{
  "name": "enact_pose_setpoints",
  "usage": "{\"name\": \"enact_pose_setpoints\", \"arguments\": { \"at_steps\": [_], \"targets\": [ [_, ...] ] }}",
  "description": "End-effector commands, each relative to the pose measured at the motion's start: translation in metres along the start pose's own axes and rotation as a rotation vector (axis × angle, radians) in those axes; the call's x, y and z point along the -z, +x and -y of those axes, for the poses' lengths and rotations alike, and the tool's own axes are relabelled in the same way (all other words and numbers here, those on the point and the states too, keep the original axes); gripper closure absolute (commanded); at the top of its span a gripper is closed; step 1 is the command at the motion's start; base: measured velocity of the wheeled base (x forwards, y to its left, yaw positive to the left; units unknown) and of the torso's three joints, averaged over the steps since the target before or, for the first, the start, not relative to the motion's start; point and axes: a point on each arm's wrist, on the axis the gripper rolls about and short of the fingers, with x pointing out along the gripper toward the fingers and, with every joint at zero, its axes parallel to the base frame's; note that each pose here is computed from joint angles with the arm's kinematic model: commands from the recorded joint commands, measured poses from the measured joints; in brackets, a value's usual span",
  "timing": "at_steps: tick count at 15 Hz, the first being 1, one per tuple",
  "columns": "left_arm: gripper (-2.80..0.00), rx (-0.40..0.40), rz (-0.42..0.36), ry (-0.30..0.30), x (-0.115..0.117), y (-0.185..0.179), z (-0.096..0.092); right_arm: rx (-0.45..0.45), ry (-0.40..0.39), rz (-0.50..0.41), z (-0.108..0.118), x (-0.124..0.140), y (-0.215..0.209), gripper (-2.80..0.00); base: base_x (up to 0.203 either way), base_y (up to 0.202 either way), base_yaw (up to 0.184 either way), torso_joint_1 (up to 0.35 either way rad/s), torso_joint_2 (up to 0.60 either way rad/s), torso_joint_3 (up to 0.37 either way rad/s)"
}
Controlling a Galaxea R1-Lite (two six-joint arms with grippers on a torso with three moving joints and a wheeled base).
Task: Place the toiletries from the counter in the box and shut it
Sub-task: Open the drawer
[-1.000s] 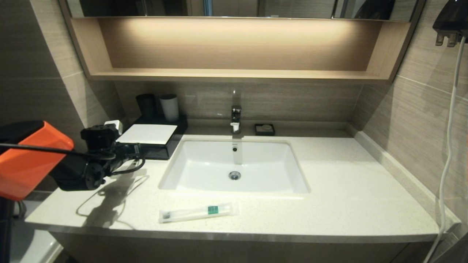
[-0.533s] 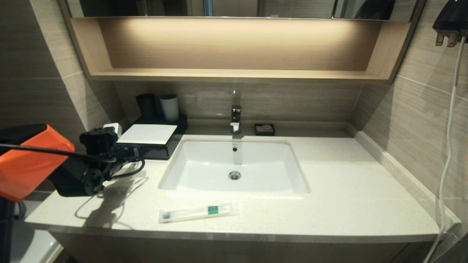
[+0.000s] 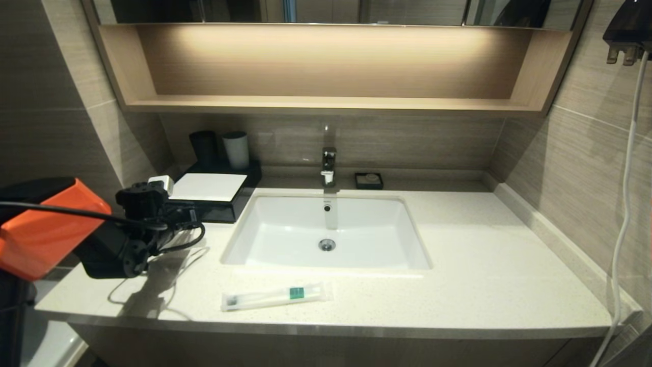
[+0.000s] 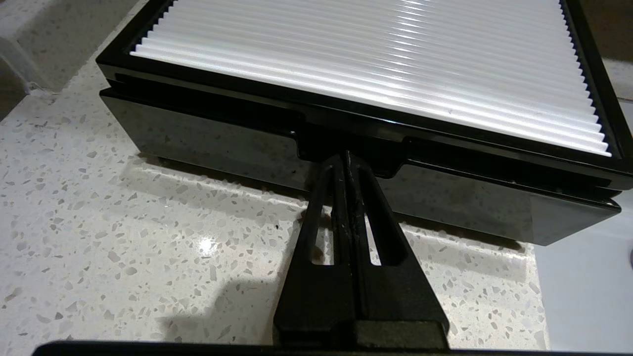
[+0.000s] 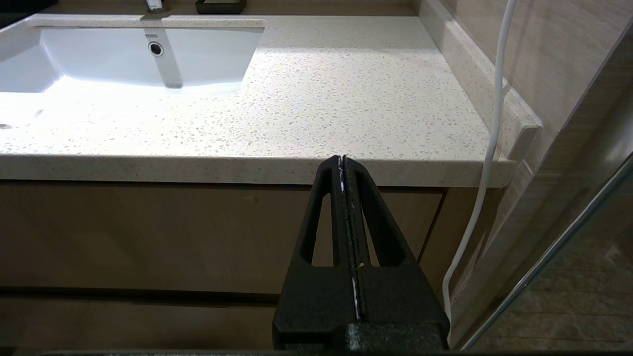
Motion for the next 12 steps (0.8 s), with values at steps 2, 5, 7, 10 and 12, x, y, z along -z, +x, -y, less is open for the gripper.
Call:
{"name": "enact_pose_setpoints", "arguments": {
  "at_steps": [2,5,7,10,12],
  "targets": [
    [0.00,0.000,0.004,0.001,0.0023,0.0025,-0.0002,0.000,0.000,0.000,0.0000,0.0000,0.0000,0.00,0.000,0.000,0.000,0.000,0.00,0.000],
    [0.00,-0.001,0.012,0.002,0.0050,0.0056,-0.0003,0.000,0.000,0.000,0.0000,0.0000,0.0000,0.00,0.000,0.000,0.000,0.000,0.00,0.000],
    [0.00,-0.001,0.006,0.003,0.0080,0.0078,-0.0006,0.000,0.000,0.000,0.0000,0.0000,0.0000,0.00,0.000,0.000,0.000,0.000,0.00,0.000],
    [0.00,0.001,0.017,0.005,0.0078,0.0098,-0.0003,0.000,0.000,0.000,0.0000,0.0000,0.0000,0.00,0.000,0.000,0.000,0.000,0.00,0.000],
    [0.00,0.003,0.025,0.004,0.0064,0.0116,0.0004,0.000,0.000,0.000,0.0000,0.0000,0.0000,0.00,0.000,0.000,0.000,0.000,0.00,0.000]
  ]
}}
